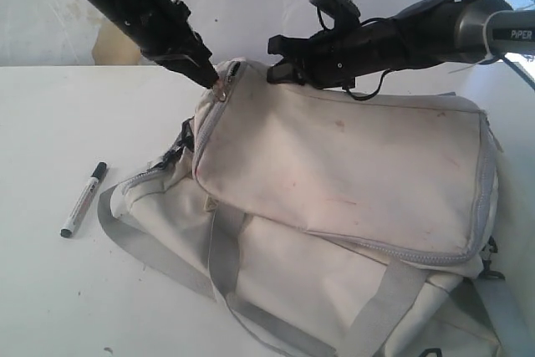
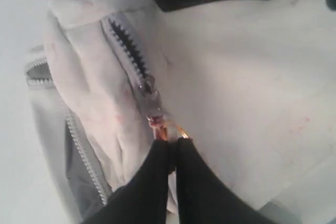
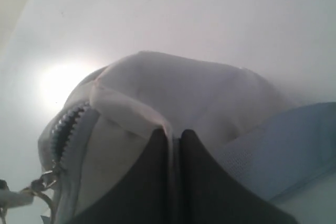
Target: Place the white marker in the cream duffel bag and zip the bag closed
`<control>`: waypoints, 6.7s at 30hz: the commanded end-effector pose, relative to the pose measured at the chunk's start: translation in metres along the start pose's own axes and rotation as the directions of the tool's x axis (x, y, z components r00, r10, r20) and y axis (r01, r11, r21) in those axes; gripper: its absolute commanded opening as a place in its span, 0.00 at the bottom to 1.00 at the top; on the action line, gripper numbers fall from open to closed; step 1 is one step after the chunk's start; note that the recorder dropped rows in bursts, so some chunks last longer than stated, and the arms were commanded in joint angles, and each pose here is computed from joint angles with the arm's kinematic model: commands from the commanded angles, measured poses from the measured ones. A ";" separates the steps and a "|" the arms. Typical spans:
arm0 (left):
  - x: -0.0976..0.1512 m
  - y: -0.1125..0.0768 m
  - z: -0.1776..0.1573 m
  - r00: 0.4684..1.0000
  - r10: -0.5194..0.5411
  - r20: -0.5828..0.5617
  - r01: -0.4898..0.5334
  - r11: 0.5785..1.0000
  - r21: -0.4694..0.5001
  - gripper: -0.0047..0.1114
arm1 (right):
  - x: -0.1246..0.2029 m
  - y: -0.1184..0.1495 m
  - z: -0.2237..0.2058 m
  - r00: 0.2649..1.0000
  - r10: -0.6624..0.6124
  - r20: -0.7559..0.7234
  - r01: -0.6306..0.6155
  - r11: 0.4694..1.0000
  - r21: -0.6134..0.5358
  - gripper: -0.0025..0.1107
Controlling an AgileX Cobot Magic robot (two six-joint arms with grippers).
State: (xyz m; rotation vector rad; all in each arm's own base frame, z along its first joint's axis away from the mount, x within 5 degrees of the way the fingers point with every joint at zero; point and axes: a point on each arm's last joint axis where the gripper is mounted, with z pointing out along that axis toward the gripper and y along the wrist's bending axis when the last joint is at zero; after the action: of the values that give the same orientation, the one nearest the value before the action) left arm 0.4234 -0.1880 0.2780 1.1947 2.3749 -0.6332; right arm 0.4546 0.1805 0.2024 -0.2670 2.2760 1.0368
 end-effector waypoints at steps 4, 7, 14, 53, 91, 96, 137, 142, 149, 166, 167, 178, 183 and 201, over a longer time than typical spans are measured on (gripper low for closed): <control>0.019 -0.012 0.001 0.997 -0.060 -0.057 0.063 0.996 0.063 0.04 | -0.009 -0.005 -0.002 0.994 0.070 0.083 -0.071 0.997 0.015 0.02; 0.021 -0.023 -0.008 0.997 -0.073 -0.032 0.075 0.993 0.095 0.04 | -0.010 -0.006 -0.003 0.993 0.079 0.092 -0.081 0.997 0.020 0.02; 0.045 -0.039 -0.010 0.992 -0.090 -0.084 0.101 0.986 0.130 0.04 | -0.014 -0.009 -0.007 0.983 0.131 0.128 -0.132 0.991 0.003 0.02; 0.108 -0.080 0.013 0.957 -0.282 0.064 0.253 0.923 0.289 0.43 | -0.016 0.012 -0.021 0.998 0.001 0.061 0.004 0.996 -0.092 0.39; 0.083 -0.030 0.029 0.759 -0.632 0.155 0.632 0.773 0.058 0.66 | 0.021 0.096 -0.132 0.895 -0.236 -0.378 0.297 0.948 0.114 0.36; 0.087 -0.020 0.039 0.758 -0.645 0.101 0.649 0.760 -0.016 0.66 | 0.035 0.106 -0.146 0.897 -0.263 -0.356 0.324 0.938 0.123 0.36; 0.078 -0.008 0.009 0.401 -0.901 -0.167 0.740 0.211 0.639 0.04 | 0.146 0.153 -0.092 0.957 -0.243 -0.156 0.220 0.964 -0.152 0.36; 0.078 -0.008 0.009 0.401 -0.901 -0.167 0.740 0.211 0.639 0.04 | 0.144 0.157 -0.075 0.975 -0.187 -0.120 0.173 0.978 -0.116 0.36; 0.078 -0.008 0.009 0.401 -0.901 -0.167 0.740 0.211 0.639 0.04 | 0.141 0.150 -0.054 0.981 -0.174 -0.086 0.173 0.985 -0.022 0.44; 0.078 -0.008 0.009 0.397 -0.902 -0.170 0.741 0.206 0.640 0.04 | 0.141 0.117 -0.005 0.991 -0.114 -0.076 0.124 0.982 0.141 0.47; 0.078 -0.008 0.009 0.397 -0.902 -0.170 0.741 0.206 0.640 0.04 | 0.138 0.118 -0.001 0.991 -0.113 -0.074 0.122 0.984 0.130 0.46; 0.078 -0.008 0.009 0.397 -0.902 -0.170 0.741 0.206 0.640 0.04 | 0.130 0.120 0.006 0.991 -0.120 -0.052 0.126 0.984 0.128 0.40; 0.078 -0.008 0.009 0.397 -0.902 -0.170 0.741 0.206 0.640 0.04 | 0.124 0.123 0.007 0.985 -0.167 -0.035 0.170 0.977 0.129 0.40; 0.078 -0.008 0.009 0.397 -0.902 -0.170 0.741 0.206 0.640 0.04 | 0.125 0.128 0.008 0.969 -0.240 -0.066 0.245 0.967 0.077 0.02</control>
State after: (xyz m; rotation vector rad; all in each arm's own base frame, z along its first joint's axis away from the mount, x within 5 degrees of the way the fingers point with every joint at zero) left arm 0.3778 -0.1460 0.2221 -0.3053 2.4881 -1.8835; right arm 0.3073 0.2803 0.1951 -0.4735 2.2888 0.8119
